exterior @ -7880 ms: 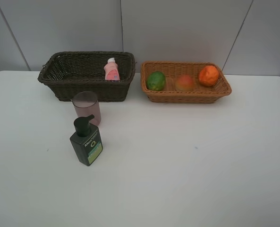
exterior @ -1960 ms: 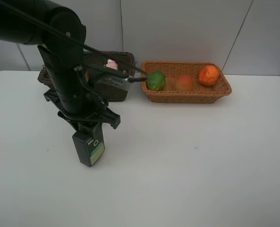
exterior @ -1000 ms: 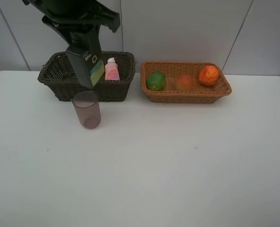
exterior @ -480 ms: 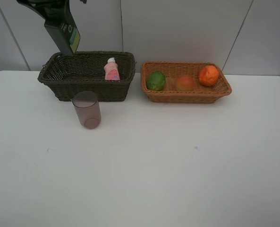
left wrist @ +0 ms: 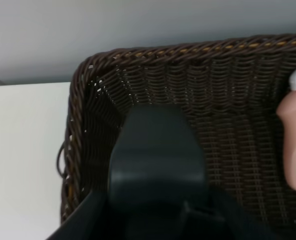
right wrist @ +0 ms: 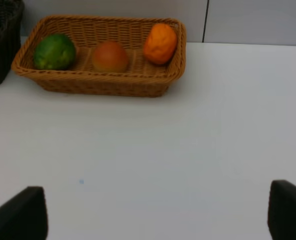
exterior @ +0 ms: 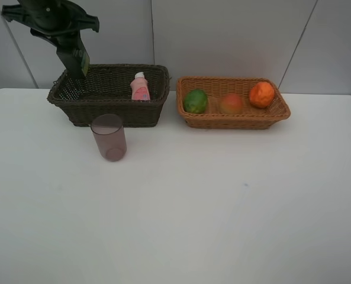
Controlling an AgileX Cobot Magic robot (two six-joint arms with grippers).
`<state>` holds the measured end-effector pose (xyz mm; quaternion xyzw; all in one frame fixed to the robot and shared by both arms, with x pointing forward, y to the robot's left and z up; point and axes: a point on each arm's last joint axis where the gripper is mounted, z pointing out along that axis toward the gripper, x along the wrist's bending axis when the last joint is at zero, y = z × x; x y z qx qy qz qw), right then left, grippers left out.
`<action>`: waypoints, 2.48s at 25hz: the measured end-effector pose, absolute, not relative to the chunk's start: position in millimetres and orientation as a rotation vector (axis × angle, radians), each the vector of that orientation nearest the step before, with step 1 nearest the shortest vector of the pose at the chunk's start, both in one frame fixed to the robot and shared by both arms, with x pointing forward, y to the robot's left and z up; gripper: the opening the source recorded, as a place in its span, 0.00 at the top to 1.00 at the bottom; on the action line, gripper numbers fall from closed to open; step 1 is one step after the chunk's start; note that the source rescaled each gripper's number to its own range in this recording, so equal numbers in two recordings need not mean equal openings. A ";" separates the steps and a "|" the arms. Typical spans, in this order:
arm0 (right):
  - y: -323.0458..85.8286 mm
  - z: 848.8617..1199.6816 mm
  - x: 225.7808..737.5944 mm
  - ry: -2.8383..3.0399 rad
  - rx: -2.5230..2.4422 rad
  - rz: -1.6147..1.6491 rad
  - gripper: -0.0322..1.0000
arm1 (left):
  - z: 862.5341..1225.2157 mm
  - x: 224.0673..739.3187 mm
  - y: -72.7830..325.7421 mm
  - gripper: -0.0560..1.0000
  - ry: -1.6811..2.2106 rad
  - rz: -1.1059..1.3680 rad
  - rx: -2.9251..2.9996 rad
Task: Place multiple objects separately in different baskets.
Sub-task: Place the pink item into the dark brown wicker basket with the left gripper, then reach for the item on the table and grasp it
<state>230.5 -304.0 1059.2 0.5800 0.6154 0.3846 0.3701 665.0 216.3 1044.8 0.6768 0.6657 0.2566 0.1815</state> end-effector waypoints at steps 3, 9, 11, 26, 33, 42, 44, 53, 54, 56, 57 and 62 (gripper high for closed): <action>-304.0 1059.2 230.5 1.579 1.488 0.987 0.06 | 1014.9 675.7 212.3 0.47 1.918 0.638 1.909; -304.0 1059.2 230.5 1.579 1.488 0.987 0.06 | 966.4 688.3 203.4 0.47 1.985 0.485 1.877; -304.0 1059.2 230.5 1.579 1.488 0.987 0.06 | 958.2 689.2 202.6 0.47 2.000 0.465 1.883; -304.0 1059.2 230.5 1.579 1.488 0.987 0.06 | 964.1 690.7 201.2 0.02 1.936 0.482 1.906; -304.0 1059.2 230.5 1.579 1.488 0.987 0.06 | 1015.4 673.3 194.8 0.00 1.889 0.499 1.866; -304.0 1059.2 230.5 1.579 1.488 0.987 0.06 | 1045.1 618.5 165.5 0.00 1.877 0.380 2.101; -304.0 1059.2 230.5 1.579 1.488 0.987 0.06 | 1043.5 605.2 165.8 0.00 1.884 0.350 2.120; -304.0 1059.2 230.5 1.579 1.488 0.987 0.06 | 1013.1 553.9 183.0 0.00 1.948 0.254 2.178; -304.0 1059.2 230.5 1.579 1.488 0.987 0.06 | 1008.3 552.0 183.8 0.00 1.958 0.248 2.177; -304.0 1059.2 230.5 1.579 1.488 0.987 0.06 | 999.1 548.6 184.9 0.00 1.977 0.241 2.163; -304.0 1059.2 230.5 1.579 1.488 0.987 0.06 | 996.3 548.1 185.0 0.00 1.982 0.242 2.149; -304.0 1059.2 230.5 1.579 1.488 0.987 0.06 | 989.2 549.2 188.1 0.00 2.034 0.249 2.044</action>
